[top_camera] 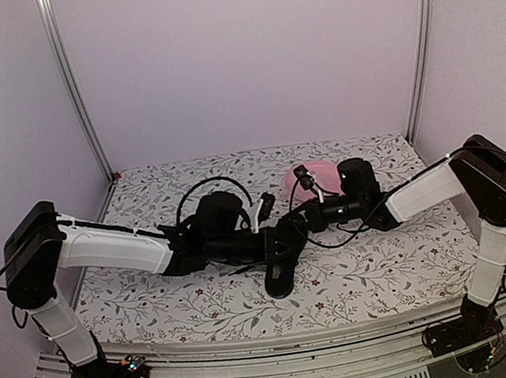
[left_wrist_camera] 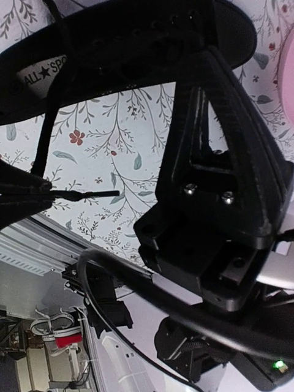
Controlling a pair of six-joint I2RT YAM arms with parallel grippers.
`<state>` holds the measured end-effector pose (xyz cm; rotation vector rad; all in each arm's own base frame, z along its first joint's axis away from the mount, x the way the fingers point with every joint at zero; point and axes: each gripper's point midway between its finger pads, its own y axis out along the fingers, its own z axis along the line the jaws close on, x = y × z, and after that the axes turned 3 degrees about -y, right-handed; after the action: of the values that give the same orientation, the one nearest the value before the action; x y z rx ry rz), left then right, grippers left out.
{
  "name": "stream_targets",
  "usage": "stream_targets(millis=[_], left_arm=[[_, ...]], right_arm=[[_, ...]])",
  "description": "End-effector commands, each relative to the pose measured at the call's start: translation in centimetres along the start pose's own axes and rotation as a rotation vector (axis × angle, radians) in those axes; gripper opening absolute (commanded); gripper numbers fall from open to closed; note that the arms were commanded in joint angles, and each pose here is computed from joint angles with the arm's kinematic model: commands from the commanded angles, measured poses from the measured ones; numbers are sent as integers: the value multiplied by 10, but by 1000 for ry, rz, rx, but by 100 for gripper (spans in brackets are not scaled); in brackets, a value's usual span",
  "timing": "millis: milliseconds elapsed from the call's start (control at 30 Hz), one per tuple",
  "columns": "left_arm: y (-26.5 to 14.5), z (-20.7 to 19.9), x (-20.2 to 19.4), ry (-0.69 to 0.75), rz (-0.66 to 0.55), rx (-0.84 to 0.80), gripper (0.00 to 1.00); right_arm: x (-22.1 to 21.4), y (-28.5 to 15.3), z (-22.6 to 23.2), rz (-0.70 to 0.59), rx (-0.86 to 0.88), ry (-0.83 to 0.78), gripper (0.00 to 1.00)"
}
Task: Tie the shoes
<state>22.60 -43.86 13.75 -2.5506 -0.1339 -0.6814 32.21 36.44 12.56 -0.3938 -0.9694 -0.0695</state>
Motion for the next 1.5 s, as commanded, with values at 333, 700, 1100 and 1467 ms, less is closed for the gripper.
stream_targets(millis=[333,700,1100,1467], left_arm=[[21,15,-25,184,145,166,36],[-38,53,44,231,-111,305,54],[-1,46,69,327,-119,157,51],[23,48,69,364,-86,119,44]], right_arm=[[18,4,-4,-42,-15,-9,2],[11,1,9,-20,53,-36,2],[12,-3,14,-22,62,-35,2],[11,-2,13,-18,64,-20,2]])
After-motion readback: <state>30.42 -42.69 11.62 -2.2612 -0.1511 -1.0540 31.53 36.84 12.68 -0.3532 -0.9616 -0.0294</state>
